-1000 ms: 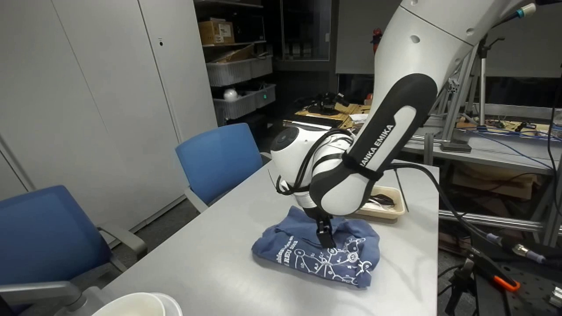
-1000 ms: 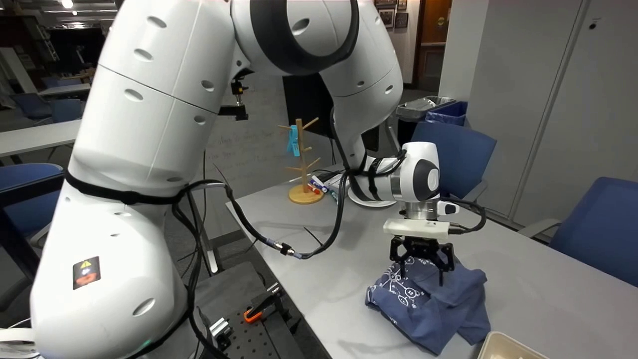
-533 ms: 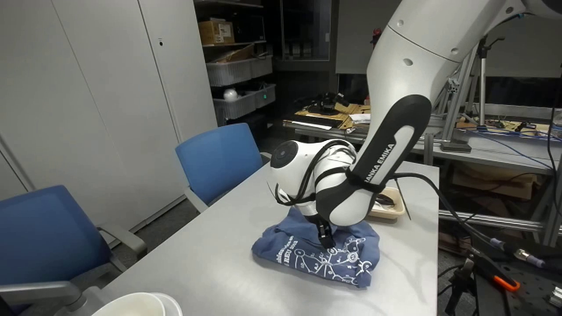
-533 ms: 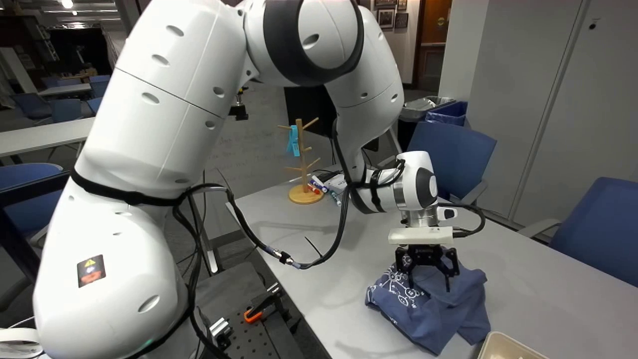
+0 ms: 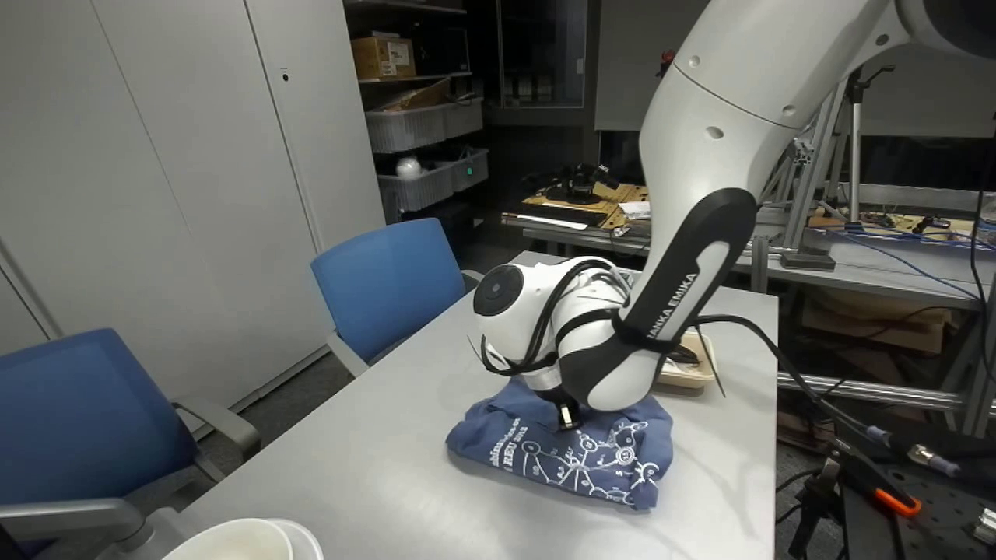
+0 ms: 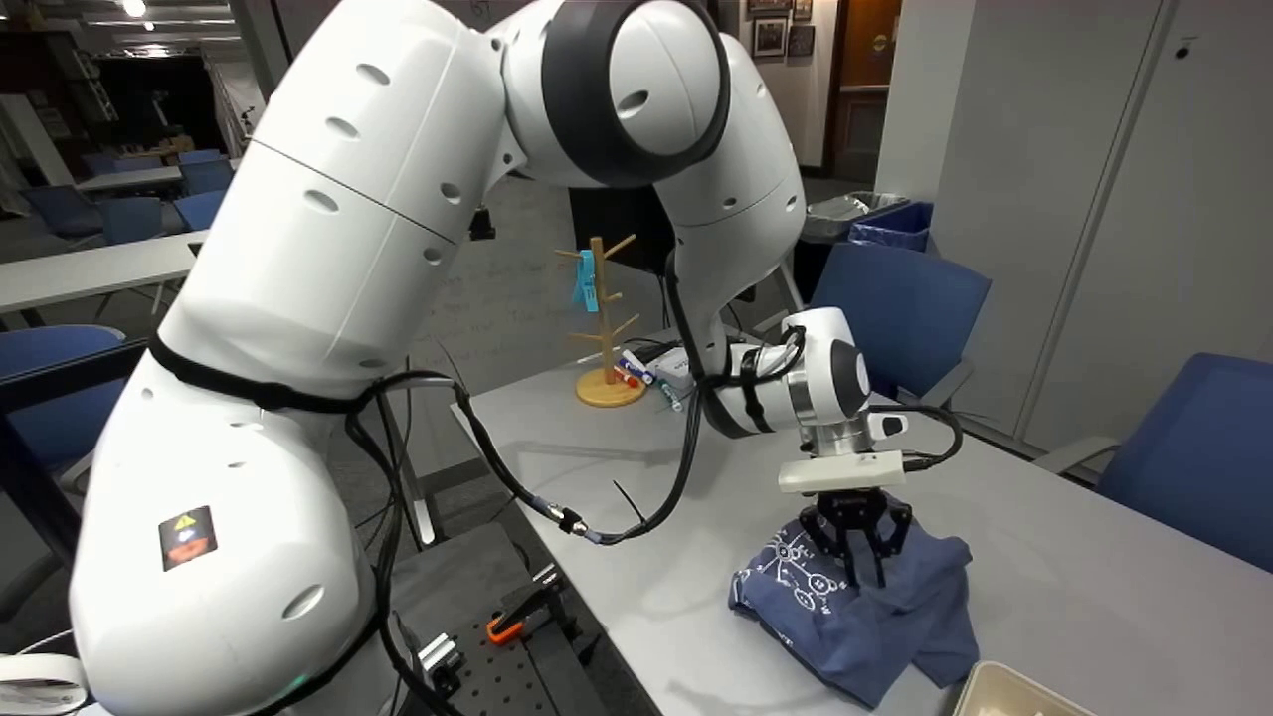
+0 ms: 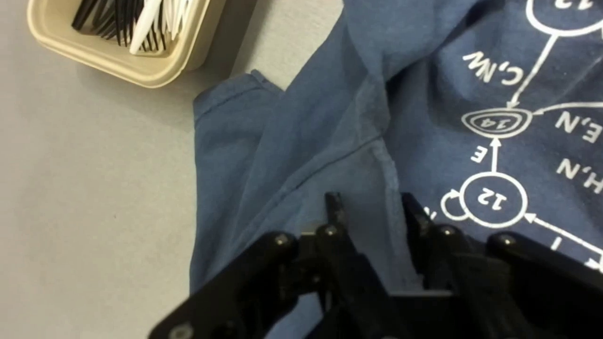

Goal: Fold the blue shirt

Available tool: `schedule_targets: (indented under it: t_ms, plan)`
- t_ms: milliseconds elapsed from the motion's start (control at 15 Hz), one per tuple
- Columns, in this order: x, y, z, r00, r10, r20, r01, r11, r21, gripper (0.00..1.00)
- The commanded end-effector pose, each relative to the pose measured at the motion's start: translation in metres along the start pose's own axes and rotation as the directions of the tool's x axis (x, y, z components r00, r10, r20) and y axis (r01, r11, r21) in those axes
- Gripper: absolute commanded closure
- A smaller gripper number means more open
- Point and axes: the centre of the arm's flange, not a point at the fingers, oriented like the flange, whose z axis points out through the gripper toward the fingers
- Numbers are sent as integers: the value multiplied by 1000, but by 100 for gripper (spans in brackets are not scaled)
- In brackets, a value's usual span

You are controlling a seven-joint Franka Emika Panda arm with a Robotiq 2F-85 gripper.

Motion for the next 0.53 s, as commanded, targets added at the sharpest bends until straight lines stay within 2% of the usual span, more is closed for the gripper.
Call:
schedule_targets:
  t_ms: [0,67,267,467]
  plan:
    - [7,3,-2,999,26,-19,-27,999,-37,96]
    - [6,5,-4,999,43,-21,-43,998,-38,100]
    - [0,20,-7,988,153,-22,-154,988,-35,100]
    - [-13,47,1,946,324,-15,-325,944,-60,99]
